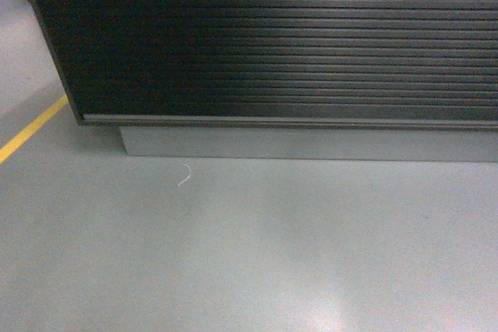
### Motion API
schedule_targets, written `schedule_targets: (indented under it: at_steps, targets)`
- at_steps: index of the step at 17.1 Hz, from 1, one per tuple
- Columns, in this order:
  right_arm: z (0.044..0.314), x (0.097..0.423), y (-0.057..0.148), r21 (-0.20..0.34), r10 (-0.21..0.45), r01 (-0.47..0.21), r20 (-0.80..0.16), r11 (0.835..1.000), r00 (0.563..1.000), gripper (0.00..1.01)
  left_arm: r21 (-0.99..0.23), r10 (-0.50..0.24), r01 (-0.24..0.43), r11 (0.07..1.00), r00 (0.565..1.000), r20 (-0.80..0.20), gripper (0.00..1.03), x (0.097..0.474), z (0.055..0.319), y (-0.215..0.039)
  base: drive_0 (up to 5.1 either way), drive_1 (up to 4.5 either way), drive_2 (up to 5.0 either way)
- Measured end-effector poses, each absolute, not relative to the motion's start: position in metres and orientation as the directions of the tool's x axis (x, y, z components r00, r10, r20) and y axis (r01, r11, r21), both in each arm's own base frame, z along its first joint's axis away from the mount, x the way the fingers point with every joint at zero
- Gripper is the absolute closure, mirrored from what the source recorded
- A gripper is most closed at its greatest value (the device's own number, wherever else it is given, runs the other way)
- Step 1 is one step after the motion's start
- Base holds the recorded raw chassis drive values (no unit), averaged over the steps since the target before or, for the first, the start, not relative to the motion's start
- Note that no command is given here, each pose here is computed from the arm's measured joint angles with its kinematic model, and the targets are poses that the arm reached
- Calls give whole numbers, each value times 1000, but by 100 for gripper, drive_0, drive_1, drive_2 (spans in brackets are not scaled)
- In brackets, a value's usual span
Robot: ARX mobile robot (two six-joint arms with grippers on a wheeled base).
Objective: Place dark red mango on scale at checkout
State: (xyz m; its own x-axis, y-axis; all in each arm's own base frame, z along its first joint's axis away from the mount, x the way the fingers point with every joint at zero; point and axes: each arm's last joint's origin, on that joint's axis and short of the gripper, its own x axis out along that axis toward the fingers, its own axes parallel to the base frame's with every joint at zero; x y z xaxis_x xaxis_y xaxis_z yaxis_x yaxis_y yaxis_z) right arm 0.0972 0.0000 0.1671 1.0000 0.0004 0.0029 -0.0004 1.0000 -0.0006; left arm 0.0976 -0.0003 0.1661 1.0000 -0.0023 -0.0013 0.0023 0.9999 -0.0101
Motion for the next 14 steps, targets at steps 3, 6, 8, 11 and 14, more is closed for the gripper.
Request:
schedule_targets:
  at_steps: [3,6,8,11,14]
  targets:
    - [167,97,0,-1,0,0,1,1000,1000,3,-10,-3,3,1000,1000,-1,5,98,166,0,7,297,-282]
    - [167,97,0,-1,0,0,4,1000,1000,3,-10,-2,2,1000,1000,0,5,98,166,0,3,293,-286]
    - [167,97,0,-1,0,0,3,1000,1000,3,-10,-3,3,1000,1000,-2,5,98,166,0,-2,288,-291]
    - [167,97,0,-1,0,0,4,1000,1000,3,-10,-2,2,1000,1000,-1,5,98,166,0,-3,286,-293]
    - [167,97,0,-1,0,0,2,1000,1000,3,-10,-3,3,1000,1000,-2,5,98,166,0,6,295,-284]
